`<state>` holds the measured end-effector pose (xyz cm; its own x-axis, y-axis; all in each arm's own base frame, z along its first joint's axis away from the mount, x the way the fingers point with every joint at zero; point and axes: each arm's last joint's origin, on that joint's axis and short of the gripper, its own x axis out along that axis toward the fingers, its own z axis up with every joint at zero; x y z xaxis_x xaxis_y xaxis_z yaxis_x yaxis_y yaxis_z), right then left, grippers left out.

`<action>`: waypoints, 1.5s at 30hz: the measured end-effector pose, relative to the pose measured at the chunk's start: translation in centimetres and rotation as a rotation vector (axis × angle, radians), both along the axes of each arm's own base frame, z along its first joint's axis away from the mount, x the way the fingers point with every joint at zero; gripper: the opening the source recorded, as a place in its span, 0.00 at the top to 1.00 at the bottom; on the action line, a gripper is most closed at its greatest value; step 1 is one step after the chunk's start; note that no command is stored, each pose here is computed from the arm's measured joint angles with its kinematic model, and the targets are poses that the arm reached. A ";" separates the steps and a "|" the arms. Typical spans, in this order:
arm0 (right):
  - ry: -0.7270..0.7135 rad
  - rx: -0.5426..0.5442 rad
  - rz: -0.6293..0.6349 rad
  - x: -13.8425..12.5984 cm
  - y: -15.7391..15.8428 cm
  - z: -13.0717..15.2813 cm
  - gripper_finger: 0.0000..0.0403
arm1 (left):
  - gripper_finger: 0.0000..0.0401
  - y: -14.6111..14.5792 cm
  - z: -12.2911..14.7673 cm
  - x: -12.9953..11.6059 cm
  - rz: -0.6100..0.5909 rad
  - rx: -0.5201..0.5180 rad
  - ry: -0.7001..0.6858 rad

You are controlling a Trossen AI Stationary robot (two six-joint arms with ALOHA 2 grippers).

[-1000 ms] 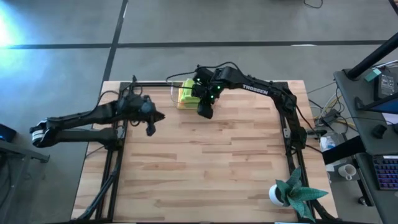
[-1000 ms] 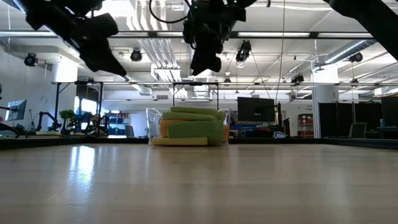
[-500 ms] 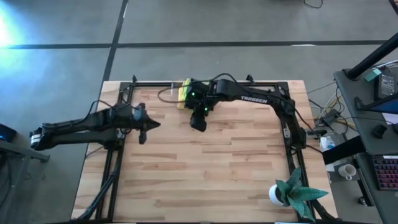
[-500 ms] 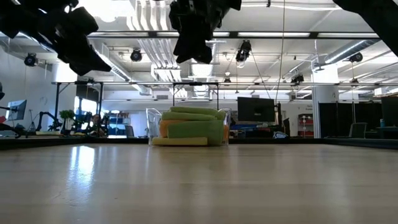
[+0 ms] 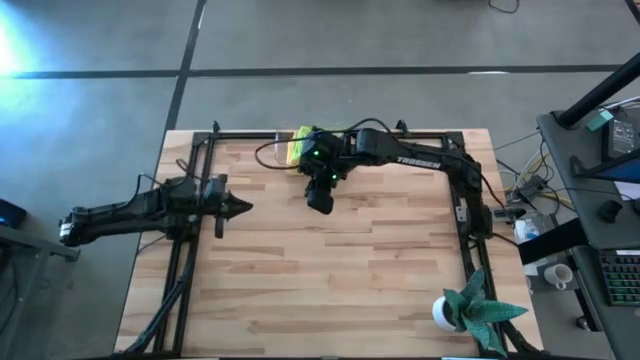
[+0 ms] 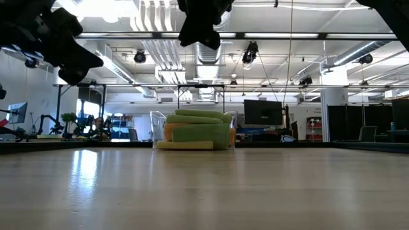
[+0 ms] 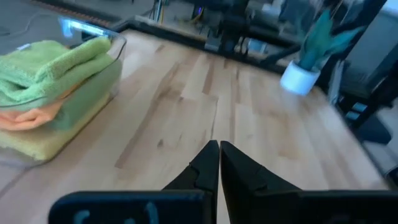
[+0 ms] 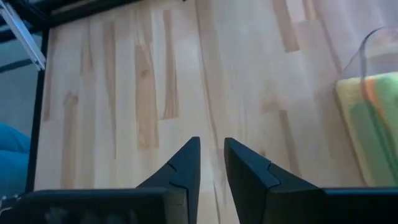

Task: Fold microfiber towels
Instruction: Return to Home Position

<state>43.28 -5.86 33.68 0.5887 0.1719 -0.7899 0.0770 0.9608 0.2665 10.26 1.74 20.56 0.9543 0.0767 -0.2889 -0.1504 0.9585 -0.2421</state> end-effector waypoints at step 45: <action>-0.199 -0.200 0.068 -18.5 2.6 8.8 0.84 | 1.00 0.1 -4.3 -0.3 0.079 -0.024 -0.259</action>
